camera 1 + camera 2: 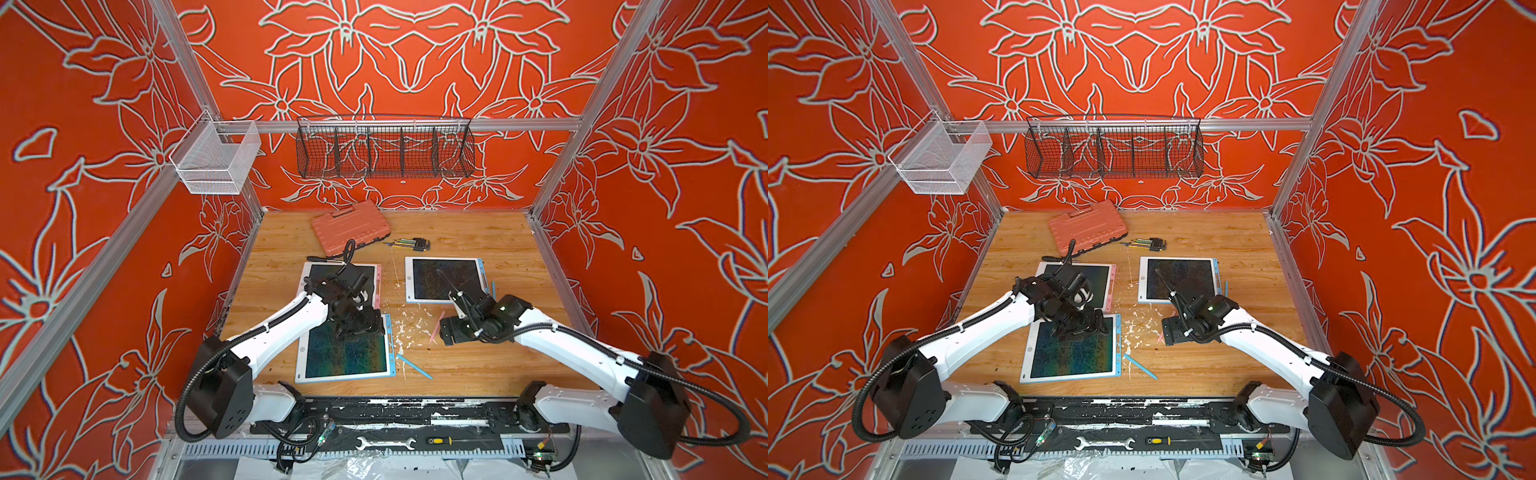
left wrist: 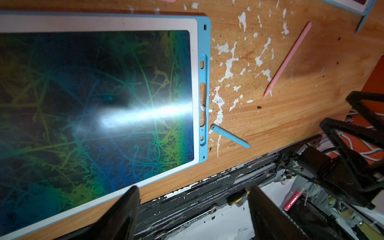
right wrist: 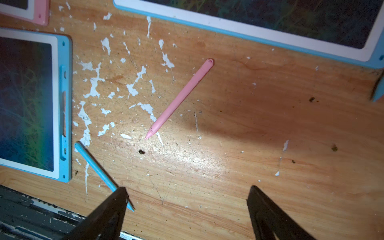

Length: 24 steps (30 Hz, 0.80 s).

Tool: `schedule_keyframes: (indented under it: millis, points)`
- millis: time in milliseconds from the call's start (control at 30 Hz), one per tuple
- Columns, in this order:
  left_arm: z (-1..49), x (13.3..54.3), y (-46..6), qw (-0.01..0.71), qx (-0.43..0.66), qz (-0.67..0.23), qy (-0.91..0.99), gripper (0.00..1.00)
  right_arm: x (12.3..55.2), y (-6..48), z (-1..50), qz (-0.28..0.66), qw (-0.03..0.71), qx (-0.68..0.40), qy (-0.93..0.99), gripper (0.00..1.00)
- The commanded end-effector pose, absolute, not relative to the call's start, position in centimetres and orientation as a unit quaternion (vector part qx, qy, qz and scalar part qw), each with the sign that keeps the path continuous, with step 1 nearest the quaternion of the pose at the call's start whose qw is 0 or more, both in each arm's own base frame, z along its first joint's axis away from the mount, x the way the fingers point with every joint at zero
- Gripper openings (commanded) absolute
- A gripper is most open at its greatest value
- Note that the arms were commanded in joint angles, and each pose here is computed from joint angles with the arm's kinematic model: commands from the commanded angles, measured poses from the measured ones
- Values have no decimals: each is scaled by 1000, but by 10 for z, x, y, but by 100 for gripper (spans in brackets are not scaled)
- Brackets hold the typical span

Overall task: Place the stylus back onto the writing tablet
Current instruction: Pick up the stylus from the center of the board.

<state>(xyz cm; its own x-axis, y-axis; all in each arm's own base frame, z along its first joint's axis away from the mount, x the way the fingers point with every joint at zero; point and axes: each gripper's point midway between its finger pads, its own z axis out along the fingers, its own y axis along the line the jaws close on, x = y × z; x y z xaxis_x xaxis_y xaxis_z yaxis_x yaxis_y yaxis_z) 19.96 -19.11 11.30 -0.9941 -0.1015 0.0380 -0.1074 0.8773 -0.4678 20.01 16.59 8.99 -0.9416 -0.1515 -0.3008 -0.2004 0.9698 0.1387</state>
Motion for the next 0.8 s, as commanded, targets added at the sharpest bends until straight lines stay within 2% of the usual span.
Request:
schedule_keyframes:
  millis: [0, 167, 333, 567, 767]
  points:
    - [119, 198, -189, 3, 61, 269, -961, 81, 198, 178, 96, 98, 143, -97, 980, 92]
    - [127, 200, -179, -7, 72, 275, -959, 83, 188, 192, 94, 92, 123, -140, 978, 90]
    - [129, 211, -175, -23, 86, 281, -956, 91, 177, 201, 89, 75, 93, -193, 974, 90]
    - [128, 217, -170, -29, 109, 288, -951, 92, 167, 229, 84, 80, 76, -236, 965, 87]
    - [125, 228, -150, -45, 121, 248, -960, 92, 157, 246, 72, 64, 58, -269, 959, 81]
